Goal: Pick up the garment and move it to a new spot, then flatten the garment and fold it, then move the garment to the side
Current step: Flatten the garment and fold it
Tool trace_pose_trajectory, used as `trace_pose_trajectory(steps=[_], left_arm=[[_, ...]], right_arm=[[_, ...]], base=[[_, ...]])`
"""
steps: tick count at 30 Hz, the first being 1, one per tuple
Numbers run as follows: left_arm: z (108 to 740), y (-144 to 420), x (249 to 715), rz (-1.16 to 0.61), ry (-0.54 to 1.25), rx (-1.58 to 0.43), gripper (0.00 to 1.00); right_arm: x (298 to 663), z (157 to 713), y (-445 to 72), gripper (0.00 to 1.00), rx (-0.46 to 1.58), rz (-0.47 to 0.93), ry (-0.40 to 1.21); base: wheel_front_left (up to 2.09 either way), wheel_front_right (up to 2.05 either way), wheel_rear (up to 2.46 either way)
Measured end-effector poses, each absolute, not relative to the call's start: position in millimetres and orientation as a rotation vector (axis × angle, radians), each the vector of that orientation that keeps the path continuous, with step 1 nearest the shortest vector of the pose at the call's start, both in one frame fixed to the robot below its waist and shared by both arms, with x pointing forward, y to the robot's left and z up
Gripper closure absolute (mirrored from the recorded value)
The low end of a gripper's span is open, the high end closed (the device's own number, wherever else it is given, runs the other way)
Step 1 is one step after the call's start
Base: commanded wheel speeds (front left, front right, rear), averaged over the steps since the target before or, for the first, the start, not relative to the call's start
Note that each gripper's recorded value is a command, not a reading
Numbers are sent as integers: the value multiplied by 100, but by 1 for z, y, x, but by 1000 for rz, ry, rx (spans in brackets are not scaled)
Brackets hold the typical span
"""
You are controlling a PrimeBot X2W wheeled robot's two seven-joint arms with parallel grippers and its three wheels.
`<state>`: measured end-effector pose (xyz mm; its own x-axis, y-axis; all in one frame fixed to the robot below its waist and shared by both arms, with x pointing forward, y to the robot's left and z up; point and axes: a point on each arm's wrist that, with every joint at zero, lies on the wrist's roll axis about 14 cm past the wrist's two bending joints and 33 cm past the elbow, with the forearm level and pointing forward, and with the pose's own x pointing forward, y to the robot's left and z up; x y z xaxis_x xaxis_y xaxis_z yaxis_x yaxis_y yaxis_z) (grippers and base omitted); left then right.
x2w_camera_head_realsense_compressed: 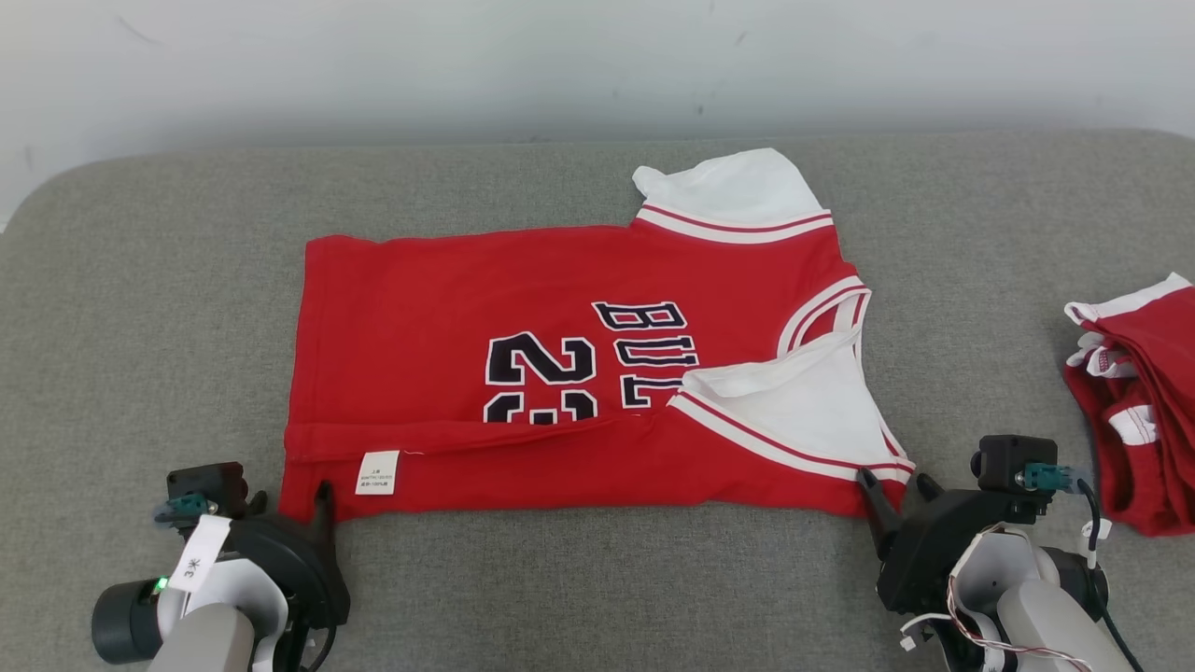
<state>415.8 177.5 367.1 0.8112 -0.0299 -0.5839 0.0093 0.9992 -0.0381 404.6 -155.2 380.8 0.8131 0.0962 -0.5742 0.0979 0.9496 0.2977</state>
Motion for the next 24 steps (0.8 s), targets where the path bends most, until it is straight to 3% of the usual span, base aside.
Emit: trace_pose_trajectory(steps=[13, 15, 16, 17, 19, 20, 24], left_arm=[[367, 172, 408, -33, 626, -126, 0], [366, 171, 407, -40, 632, -127, 12], [366, 171, 406, -42, 633, -127, 51], [366, 171, 406, -42, 635, -128, 59], [365, 170, 405, -47, 640, -130, 100], [365, 170, 405, -49, 643, -130, 100], [364, 165, 404, -65, 649, -132, 100]], right_arm=[[400, 379, -153, 0, 321, 3, 639], [399, 379, -153, 0, 320, 3, 642], [399, 379, -153, 26, 320, 2, 643], [399, 378, -153, 49, 319, 3, 645], [398, 378, -152, 80, 318, 5, 648], [398, 377, -151, 99, 319, 9, 654], [397, 378, -148, 100, 320, 16, 656]], base=[[0, 0, 0], [0, 0, 0], [0, 0, 0], [0, 0, 0], [0, 0, 0], [0, 0, 0], [0, 0, 0]])
